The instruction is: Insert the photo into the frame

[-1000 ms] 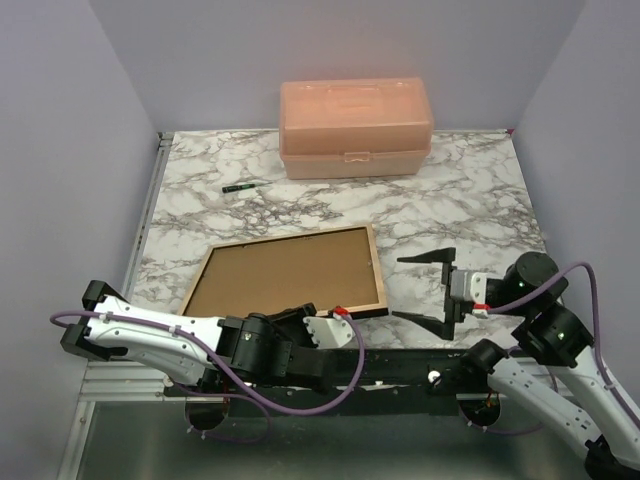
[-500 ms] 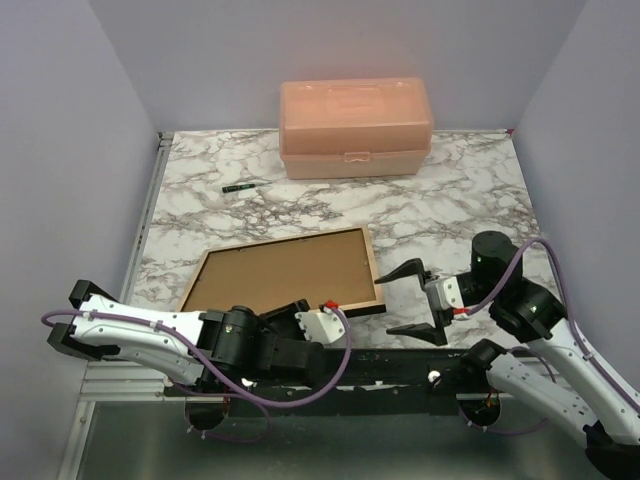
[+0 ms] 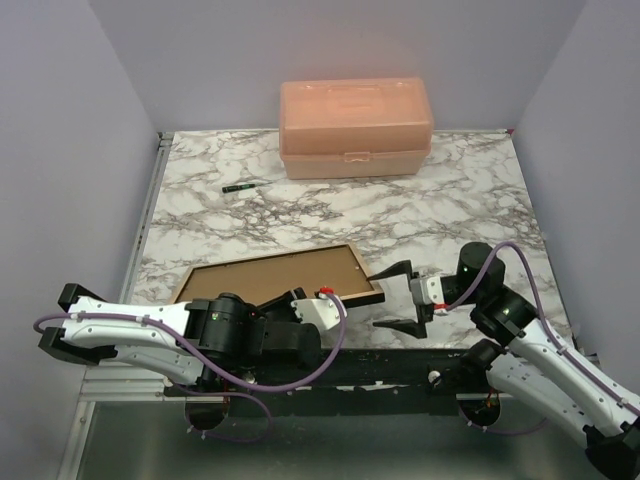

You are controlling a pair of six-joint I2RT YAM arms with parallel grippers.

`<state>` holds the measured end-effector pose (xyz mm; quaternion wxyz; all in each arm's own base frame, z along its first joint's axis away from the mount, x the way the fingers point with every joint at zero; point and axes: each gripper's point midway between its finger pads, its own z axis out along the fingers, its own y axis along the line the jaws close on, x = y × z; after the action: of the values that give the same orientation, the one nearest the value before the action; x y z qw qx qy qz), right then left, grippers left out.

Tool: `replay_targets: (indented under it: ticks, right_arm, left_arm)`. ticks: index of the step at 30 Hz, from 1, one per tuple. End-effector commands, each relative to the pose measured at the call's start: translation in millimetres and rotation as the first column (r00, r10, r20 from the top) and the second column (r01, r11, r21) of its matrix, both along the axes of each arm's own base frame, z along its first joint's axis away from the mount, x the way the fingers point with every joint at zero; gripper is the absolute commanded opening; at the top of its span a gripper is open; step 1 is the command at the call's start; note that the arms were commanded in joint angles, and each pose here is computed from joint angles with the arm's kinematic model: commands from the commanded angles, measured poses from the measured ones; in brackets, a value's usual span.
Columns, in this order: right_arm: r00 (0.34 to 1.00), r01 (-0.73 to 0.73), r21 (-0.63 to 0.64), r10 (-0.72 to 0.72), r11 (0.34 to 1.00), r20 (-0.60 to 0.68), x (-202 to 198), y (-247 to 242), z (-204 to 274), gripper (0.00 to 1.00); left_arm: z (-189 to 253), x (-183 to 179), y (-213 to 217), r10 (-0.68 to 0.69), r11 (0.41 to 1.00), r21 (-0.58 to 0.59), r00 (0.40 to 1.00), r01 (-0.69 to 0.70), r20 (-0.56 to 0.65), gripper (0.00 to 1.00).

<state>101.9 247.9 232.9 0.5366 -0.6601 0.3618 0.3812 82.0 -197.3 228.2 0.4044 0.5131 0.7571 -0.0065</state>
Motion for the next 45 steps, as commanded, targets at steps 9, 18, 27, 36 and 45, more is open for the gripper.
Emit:
replay_targets:
  ticks: [9, 18, 27, 36, 45]
  right_arm:
    - [0.998, 0.056, 0.073, -0.055, 0.996, -0.013, 26, 17, 10, 0.78]
    - [0.995, -0.011, 0.05, 0.016, 0.999, -0.1, 19, 24, 7, 0.26]
    - [0.99, -0.025, 0.04, 0.031, 0.999, -0.136, 11, 21, 21, 0.0]
    - [0.976, 0.011, 0.047, 0.0, 0.999, -0.216, 7, 17, 37, 0.0]
    - [0.886, 0.121, -0.006, -0.111, 0.993, -0.451, 27, 28, 48, 0.0]
  left_arm:
    - [38, -13, -35, -0.002, 0.975, -0.223, 0.995, -0.02, -0.097, 0.18]
    - [49, -13, -32, -0.003, 0.971, -0.237, 0.995, -0.022, -0.101, 0.19]
    - [57, -7, -22, 0.034, 0.955, -0.292, 0.995, -0.06, -0.092, 0.68]
    - [102, 2, -27, 0.059, 0.894, -0.44, 0.996, -0.082, -0.067, 0.96]
    - [158, -2, -31, 0.016, 0.751, -0.654, 0.993, -0.092, -0.12, 0.96]
